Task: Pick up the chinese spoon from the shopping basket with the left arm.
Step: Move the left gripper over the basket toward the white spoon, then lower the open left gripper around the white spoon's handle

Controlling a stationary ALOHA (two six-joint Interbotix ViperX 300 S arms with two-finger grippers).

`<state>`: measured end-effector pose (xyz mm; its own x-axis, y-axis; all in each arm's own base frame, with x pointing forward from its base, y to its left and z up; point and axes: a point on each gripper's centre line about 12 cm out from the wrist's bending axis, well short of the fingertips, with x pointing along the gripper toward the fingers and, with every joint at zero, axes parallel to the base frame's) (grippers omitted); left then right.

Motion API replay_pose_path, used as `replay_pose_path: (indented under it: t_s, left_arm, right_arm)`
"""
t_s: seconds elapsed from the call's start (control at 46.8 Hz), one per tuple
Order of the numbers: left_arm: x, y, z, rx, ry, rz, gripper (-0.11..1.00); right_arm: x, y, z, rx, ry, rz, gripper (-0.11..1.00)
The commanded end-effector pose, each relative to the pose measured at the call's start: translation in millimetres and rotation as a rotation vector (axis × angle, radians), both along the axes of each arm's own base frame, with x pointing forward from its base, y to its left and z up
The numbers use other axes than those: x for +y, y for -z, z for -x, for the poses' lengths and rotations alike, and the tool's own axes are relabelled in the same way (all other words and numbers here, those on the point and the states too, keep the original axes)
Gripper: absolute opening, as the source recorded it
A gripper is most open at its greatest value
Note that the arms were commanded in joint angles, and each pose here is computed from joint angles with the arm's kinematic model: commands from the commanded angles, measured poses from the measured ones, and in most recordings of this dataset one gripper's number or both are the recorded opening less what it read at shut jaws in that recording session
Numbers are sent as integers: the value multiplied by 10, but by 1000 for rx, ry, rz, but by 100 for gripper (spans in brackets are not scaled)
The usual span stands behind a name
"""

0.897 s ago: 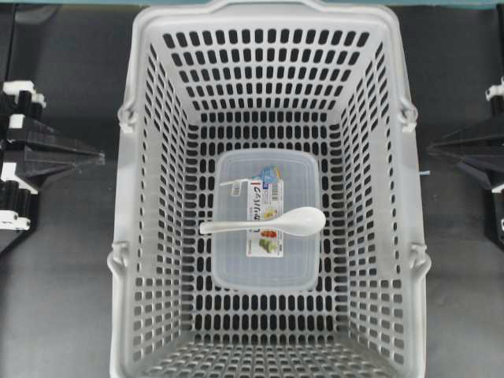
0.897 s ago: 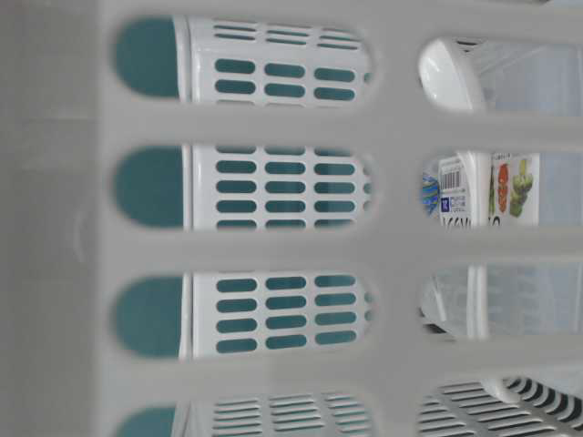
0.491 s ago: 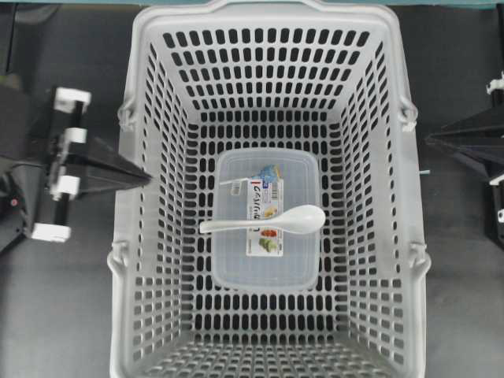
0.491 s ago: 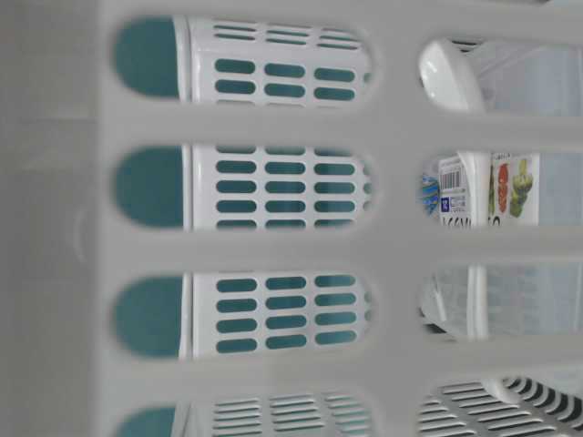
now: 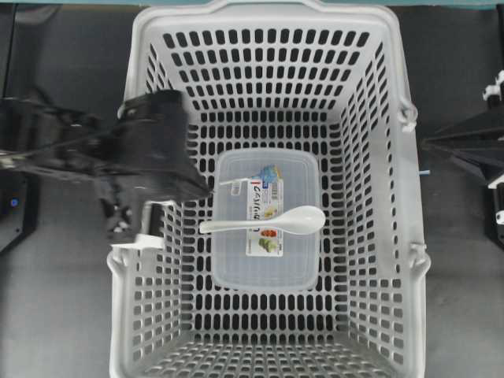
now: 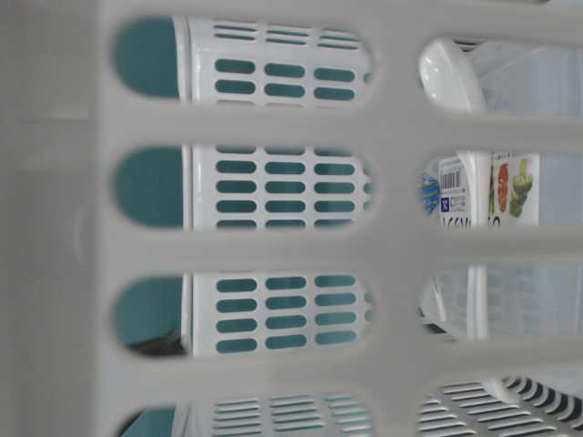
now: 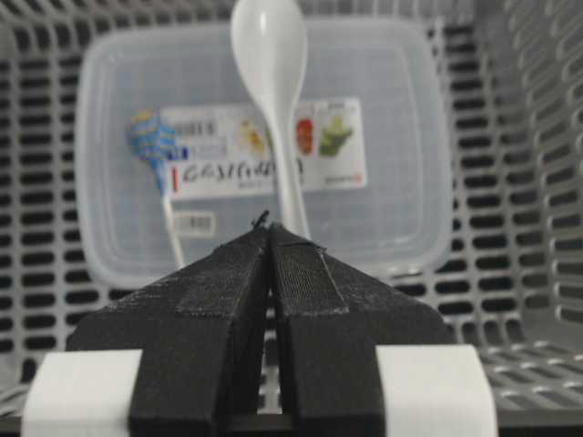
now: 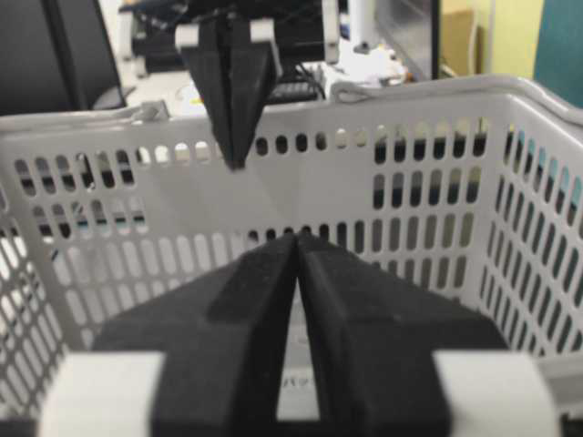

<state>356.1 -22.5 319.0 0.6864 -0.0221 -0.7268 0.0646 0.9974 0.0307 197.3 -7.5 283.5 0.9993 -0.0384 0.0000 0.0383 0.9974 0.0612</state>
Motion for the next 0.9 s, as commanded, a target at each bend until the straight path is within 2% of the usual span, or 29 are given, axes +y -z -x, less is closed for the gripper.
replay_pose_path:
  t_s: [0.0,0.085,0.256,0.321,0.385,0.641,0.684,0.748,0.876]
  left_arm:
    - [-19,-86,-151,-6,-1,1,0]
    - [-33,0,-251,17,3,-3,0]
    - [-53,94,-357,37,-2,2,0]
    - [-61,126,-398,44,-2,2,1]
    - [-60,165,-442,60,-8,6,5]
    - [-85,506,-697,176,-8,-6,77]
    - [-89,591,-744,190,-4,-10,85]
    - [-106,721,-792,214,7,-17,87]
    - [-125,910,-854,251,2,-15,79]
  right_arm:
    - [-4,-41,-14,-11,2,-4,8]
    - [-1,-41,-14,-11,1,-3,24]
    - [-1,-41,-14,-11,0,0,62]
    - [-4,-47,-14,-12,2,-1,69]
    - [-4,-41,-14,-11,2,4,71]
    - [-5,-25,-20,-4,2,8,70]
    - [-4,-22,-22,-3,2,9,70]
    - [-5,-19,-25,-1,2,8,70]
    - [-7,-16,-21,-1,3,8,70]
